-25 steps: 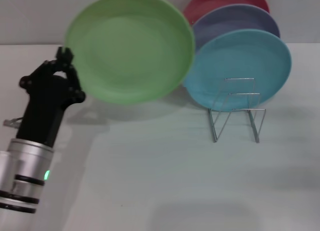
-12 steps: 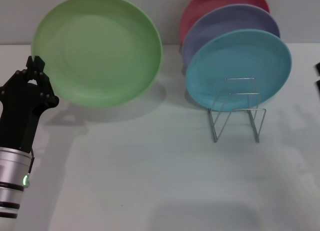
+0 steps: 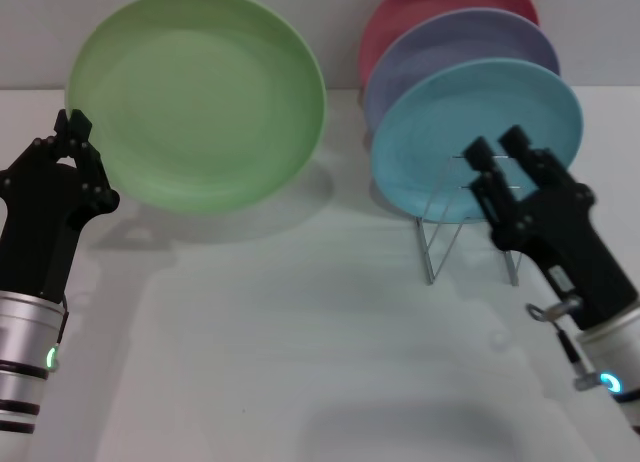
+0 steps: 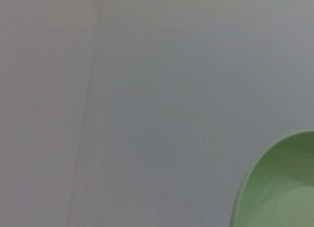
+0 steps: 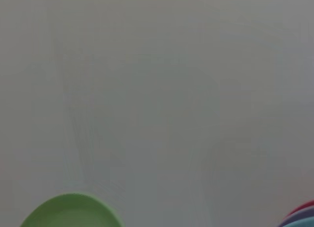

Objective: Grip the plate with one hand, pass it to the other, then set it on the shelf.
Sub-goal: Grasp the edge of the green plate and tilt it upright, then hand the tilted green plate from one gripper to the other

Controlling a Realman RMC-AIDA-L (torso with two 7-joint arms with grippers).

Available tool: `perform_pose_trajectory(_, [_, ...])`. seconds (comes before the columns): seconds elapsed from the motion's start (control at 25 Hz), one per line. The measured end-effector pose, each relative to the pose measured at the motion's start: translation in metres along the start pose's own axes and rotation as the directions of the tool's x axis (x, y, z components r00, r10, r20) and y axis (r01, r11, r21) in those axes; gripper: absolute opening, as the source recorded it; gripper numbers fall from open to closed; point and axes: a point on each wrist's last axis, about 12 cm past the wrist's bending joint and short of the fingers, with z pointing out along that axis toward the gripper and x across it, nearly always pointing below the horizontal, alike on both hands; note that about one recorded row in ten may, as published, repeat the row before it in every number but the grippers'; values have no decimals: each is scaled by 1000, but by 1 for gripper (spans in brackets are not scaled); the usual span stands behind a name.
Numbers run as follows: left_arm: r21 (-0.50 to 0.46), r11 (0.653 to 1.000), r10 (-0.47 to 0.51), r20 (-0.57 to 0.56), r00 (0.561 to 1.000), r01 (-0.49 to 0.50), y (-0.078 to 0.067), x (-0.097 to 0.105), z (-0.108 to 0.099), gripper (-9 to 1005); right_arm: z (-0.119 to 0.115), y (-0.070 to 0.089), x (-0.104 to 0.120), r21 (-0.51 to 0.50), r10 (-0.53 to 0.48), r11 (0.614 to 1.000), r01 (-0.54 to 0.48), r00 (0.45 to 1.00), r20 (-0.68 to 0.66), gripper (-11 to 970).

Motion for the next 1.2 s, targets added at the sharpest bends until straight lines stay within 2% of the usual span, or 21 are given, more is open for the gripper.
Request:
perform_pose_trajectory(0.24, [5, 1000, 6, 2, 1000, -6, 1, 0, -1, 31, 18, 13, 10, -18, 49, 999, -50, 997, -56, 464])
perform_pose_trajectory(0.64, [21, 1000, 3, -16, 1000, -3, -1, 2, -4, 31, 35, 25, 19, -21, 98, 995, -102, 988, -123, 464])
perform_pose_trajectory(1.2, [29, 1000, 12, -89, 996, -10, -2, 11, -6, 32, 35, 19, 23, 4, 86, 996, -86, 982, -169, 463])
